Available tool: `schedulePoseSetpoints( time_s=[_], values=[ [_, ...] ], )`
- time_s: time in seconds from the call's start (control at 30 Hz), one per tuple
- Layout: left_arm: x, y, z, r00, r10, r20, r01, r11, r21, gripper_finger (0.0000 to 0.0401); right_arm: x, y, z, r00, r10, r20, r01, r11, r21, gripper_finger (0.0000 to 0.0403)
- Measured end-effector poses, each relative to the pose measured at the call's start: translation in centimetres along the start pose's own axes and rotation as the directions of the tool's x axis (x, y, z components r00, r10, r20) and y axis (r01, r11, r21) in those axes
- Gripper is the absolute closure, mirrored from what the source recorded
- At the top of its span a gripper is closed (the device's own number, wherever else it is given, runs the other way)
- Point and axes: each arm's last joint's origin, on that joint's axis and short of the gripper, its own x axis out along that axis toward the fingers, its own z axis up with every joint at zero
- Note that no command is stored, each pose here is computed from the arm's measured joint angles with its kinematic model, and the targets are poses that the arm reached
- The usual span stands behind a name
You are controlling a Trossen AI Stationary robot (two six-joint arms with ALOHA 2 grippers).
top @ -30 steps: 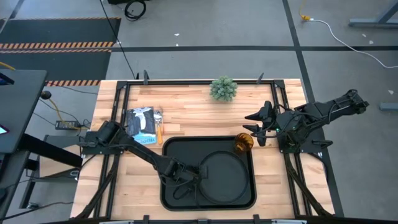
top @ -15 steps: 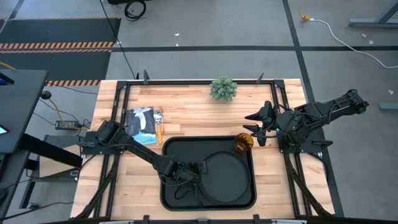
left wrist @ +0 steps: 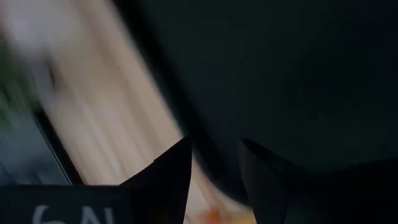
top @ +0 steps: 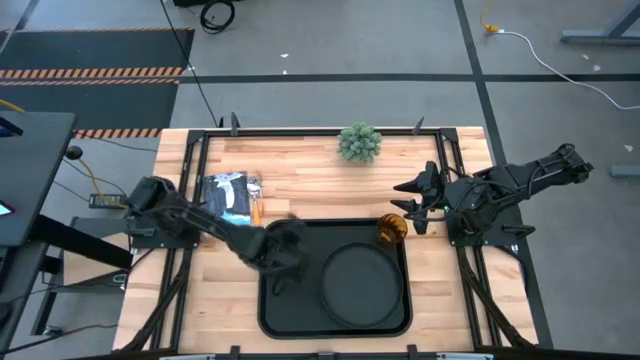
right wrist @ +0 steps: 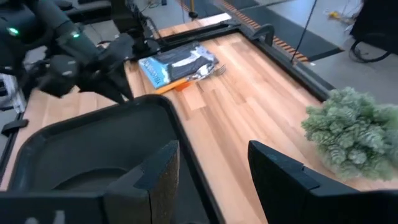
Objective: Pick and place plate/cup/fork/spoon on tray
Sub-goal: Put the black plate on the black serving tray to the bottom left of the orange glass, then put the orange fork on the black serving tray to the left of the black plate
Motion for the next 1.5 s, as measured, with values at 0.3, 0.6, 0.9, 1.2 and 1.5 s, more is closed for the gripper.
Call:
schedulePoseSetpoints(
  time_s=[0.3, 0.6, 0.9, 1.2, 1.5],
  values=[
    [2.8, 3.3, -3.2, 0.979, -0.018, -0.204, -0.068, 0.912, -0.405, 0.0259, 0.0, 0.0, 1.2, 0.981, -0.116, 0.153, 0.135, 0.983, -0.123, 0.0205],
    [6.5, 4.8, -6.1, 0.977, 0.043, -0.209, -0.154, 0.822, -0.548, 0.0259, 1.5, -0.1, 0.9, 0.932, -0.214, 0.292, 0.300, 0.907, -0.295, 0.0205],
    [6.1, 5.7, -9.3, 0.986, 0.076, -0.146, -0.165, 0.507, -0.846, 0.0259, 3.1, -1.1, 0.7, 0.916, -0.148, 0.373, 0.287, 0.891, -0.351, 0.0205],
    [4.8, 4.5, -9.2, 0.985, 0.131, -0.116, -0.143, 0.220, -0.965, 0.0259, 3.5, -1.5, 0.7, 0.940, -0.037, 0.339, 0.179, 0.899, -0.399, 0.0205],
    [3.8, 5.2, -10.7, 0.985, 0.090, -0.149, -0.158, 0.103, -0.982, 0.0260, 3.2, -1.8, 0.3, 0.952, -0.044, 0.304, 0.177, 0.886, -0.428, 0.0205]
  ],
)
